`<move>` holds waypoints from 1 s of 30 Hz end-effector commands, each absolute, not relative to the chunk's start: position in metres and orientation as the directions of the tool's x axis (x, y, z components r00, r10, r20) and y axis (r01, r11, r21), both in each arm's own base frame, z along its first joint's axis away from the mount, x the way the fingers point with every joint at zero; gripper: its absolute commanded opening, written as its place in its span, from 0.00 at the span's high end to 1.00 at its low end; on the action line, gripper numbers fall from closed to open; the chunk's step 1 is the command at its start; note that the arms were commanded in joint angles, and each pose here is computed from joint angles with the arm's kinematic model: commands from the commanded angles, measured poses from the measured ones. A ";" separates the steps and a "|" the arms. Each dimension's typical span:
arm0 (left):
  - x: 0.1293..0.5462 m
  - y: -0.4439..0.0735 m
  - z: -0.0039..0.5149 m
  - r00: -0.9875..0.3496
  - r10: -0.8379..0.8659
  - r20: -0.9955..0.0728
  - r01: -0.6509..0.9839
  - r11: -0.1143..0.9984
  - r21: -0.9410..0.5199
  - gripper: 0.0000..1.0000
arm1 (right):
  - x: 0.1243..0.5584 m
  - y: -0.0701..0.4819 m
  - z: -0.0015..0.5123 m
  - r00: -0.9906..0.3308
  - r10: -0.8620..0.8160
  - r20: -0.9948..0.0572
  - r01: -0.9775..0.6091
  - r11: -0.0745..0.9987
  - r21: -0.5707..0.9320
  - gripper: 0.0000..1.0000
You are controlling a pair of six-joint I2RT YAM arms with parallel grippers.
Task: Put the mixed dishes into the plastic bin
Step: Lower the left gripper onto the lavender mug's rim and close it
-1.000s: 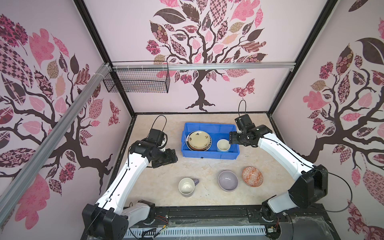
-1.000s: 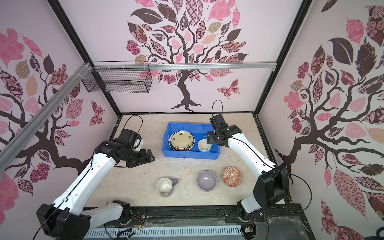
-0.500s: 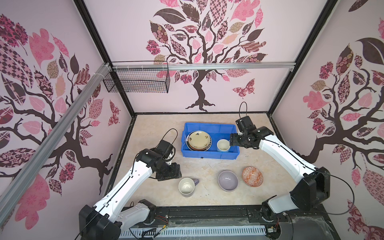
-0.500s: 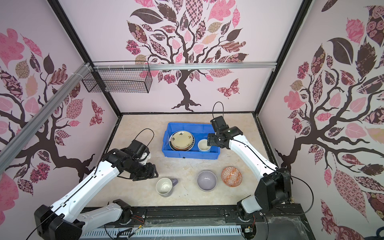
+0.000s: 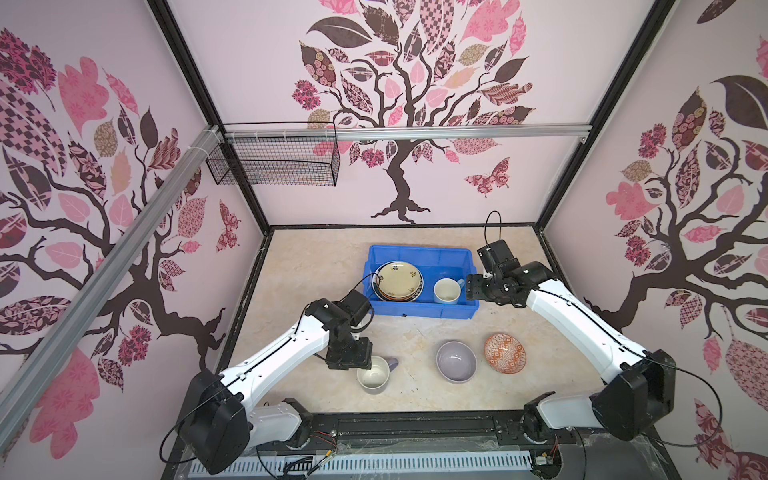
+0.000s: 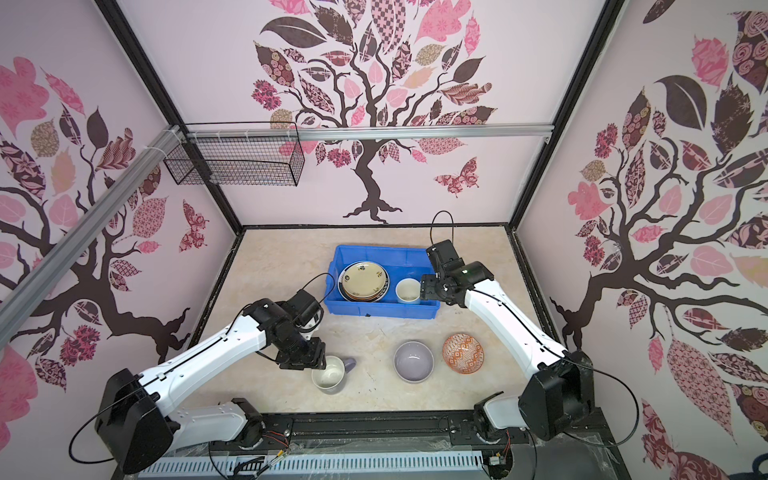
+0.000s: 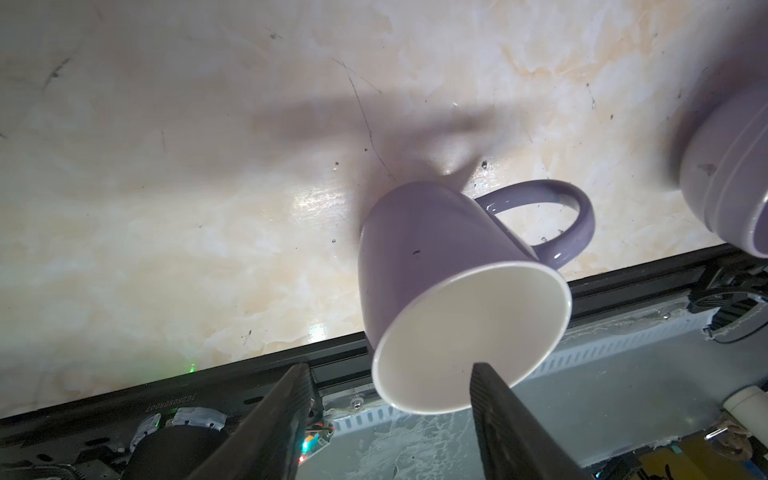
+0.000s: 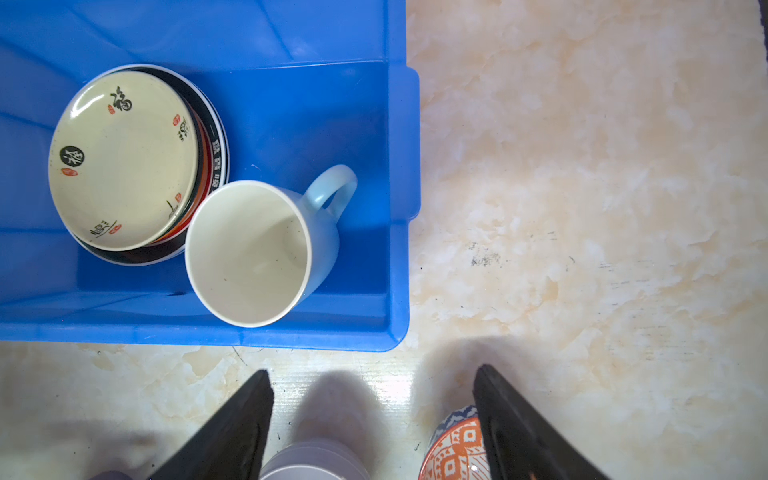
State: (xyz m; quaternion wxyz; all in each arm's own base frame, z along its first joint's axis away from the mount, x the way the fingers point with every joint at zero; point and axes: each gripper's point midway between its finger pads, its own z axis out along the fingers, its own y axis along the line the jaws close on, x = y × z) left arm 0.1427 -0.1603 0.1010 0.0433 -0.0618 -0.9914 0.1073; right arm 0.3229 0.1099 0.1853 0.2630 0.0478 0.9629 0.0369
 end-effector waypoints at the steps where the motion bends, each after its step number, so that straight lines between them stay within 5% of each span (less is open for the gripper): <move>1: 0.150 -0.167 0.089 -0.990 0.119 0.070 0.102 0.973 -0.209 0.39 | 0.317 0.101 0.194 -0.847 0.102 -0.521 0.074 0.995 0.074 0.20; 13: 0.164 -0.176 0.078 -0.981 0.159 0.113 0.138 0.975 -0.176 0.80 | 0.321 0.085 0.199 -0.843 0.123 -0.523 0.094 0.992 0.080 0.20; 21: 0.182 -0.184 0.094 -0.975 0.198 0.098 0.183 0.972 -0.149 0.95 | 0.332 0.082 0.195 -0.838 0.157 -0.523 0.117 0.987 0.107 0.20; 30: 0.230 -0.193 0.139 -0.974 0.226 -0.007 0.226 0.970 -0.089 0.98 | 0.370 0.071 0.182 -0.830 0.234 -0.507 0.189 0.972 0.141 0.23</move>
